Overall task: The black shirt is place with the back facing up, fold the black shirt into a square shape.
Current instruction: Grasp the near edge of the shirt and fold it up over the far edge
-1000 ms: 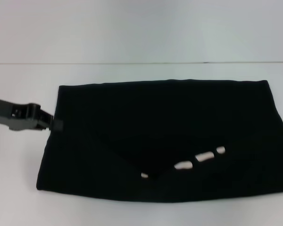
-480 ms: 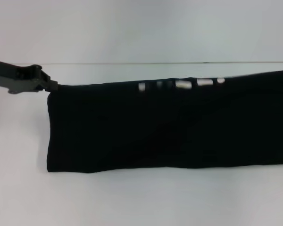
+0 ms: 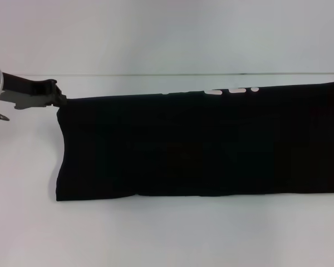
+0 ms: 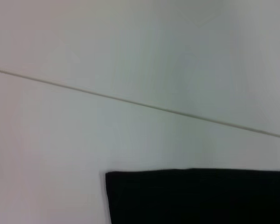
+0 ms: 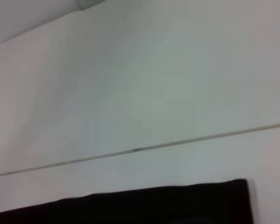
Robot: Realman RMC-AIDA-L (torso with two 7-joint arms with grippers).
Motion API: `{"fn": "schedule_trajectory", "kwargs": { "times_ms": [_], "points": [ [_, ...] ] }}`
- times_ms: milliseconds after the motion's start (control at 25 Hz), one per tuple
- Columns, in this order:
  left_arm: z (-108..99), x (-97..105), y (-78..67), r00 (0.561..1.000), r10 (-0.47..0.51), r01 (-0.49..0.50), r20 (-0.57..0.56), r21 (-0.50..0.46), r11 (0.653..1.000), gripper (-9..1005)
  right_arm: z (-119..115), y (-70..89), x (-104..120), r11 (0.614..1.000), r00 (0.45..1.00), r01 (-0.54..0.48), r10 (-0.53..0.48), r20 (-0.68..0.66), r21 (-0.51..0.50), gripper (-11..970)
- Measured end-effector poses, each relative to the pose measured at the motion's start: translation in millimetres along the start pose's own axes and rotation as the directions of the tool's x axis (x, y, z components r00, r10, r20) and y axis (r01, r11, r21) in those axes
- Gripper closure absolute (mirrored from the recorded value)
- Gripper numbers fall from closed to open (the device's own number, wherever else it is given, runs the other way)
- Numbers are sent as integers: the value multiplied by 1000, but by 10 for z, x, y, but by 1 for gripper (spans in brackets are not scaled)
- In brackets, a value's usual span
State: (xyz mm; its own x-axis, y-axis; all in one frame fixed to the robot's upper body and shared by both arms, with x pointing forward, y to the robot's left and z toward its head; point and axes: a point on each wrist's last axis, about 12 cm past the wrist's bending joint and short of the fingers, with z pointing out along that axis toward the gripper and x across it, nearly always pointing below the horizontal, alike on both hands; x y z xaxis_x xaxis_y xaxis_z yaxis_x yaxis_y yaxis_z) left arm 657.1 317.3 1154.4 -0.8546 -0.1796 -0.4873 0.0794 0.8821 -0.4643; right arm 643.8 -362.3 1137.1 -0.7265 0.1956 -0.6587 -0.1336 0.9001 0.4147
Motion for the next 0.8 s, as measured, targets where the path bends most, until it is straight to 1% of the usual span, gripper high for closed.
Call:
{"fn": "schedule_trajectory", "kwargs": {
  "times_ms": [160,320,440,520,640,800],
  "points": [
    [8,-39,8,999,-8,8,33,-13,1000,967,124,58,-47,999,999,15,-17,28,45,883],
    [-14,-116,-1,997,-17,19,71,-23,1000,968,145,89,-132,998,998,9,-13,59,66,883],
    [-16,-168,-13,995,-16,20,97,-35,999,969,187,140,-200,997,997,19,-25,79,76,883],
    [9,-175,-12,994,-18,23,112,-47,999,970,257,170,-183,995,996,32,-39,74,91,882],
    [63,-151,1,993,-19,26,117,-61,998,971,375,197,-102,991,997,58,-65,51,124,882],
    [111,-99,52,992,-28,38,123,-79,996,970,474,203,2,984,996,80,-86,35,161,882]
  ]
}}
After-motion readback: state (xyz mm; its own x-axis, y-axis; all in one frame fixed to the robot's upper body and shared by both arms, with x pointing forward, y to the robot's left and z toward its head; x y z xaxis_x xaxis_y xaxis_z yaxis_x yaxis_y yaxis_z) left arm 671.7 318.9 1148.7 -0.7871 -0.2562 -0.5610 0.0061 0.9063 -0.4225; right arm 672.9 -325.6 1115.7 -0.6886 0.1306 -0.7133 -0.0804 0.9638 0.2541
